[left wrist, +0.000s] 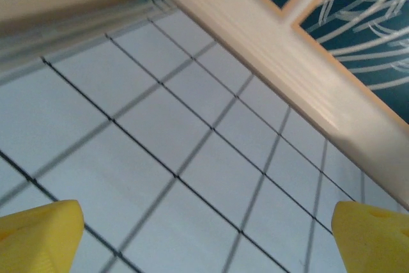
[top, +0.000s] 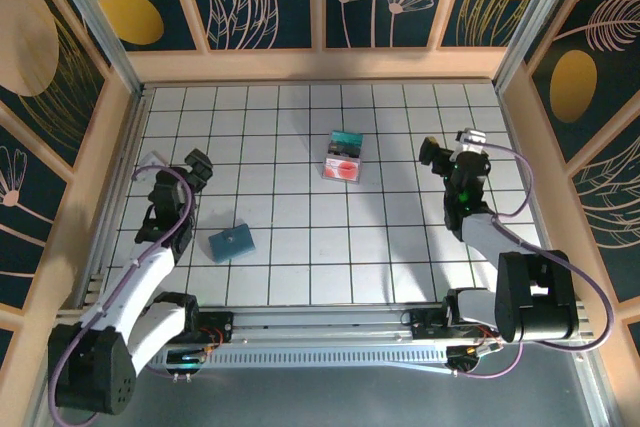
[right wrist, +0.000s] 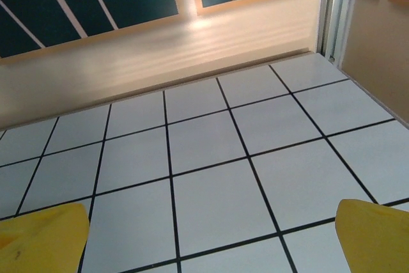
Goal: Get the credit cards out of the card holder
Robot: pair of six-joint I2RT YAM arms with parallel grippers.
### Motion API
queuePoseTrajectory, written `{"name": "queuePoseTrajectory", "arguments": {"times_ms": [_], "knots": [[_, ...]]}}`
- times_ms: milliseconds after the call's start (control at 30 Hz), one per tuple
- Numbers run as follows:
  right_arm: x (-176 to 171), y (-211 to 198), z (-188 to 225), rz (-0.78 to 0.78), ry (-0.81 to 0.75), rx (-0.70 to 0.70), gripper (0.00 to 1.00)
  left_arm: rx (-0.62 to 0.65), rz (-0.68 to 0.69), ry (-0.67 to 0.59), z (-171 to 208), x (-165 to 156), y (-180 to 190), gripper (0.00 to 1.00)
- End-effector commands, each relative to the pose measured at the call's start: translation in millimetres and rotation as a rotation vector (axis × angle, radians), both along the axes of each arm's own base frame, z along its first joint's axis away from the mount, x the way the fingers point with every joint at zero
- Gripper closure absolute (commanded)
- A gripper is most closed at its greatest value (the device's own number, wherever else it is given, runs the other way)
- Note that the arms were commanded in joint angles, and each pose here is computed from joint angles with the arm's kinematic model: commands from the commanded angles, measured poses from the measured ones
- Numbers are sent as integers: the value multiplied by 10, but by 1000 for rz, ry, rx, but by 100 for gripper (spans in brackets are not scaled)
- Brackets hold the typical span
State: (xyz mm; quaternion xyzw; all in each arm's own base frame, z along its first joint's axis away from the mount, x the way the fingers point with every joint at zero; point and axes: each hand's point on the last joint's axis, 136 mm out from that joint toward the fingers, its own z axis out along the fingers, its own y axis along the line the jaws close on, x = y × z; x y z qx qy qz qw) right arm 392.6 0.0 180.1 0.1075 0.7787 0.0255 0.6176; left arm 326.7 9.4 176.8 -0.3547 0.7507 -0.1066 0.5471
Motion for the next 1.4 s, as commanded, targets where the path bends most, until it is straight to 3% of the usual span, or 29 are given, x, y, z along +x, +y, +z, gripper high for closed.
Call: {"name": "queuePoseTrajectory", "arguments": {"times_ms": [0, 200, 567, 733, 900, 1133, 1367], "knots": [[8, -37, 74, -48, 35, 55, 1, -96, 12, 150, -396, -269, -152, 1], [-12, -33, 18, -60, 88, 95, 1, -104, -30, 212, -407, -507, -502, 1], [-37, -23, -45, -64, 168, 103, 1, -150, -166, 458, -766, -1037, -1127, 1], [-66, -50, -43, -82, 168, 107, 1, -153, -184, 592, -916, -1287, -1126, 1], [-86, -71, -45, -96, 165, 116, 1, -243, -196, 693, -1138, -1527, -1169, 1], [-97, -88, -58, -113, 164, 132, 1, -278, -166, 782, -1301, -1725, -1123, 4], [-105, -95, -28, -123, 147, 156, 1, -243, -124, 727, -1354, -1645, -1017, 11]]}}
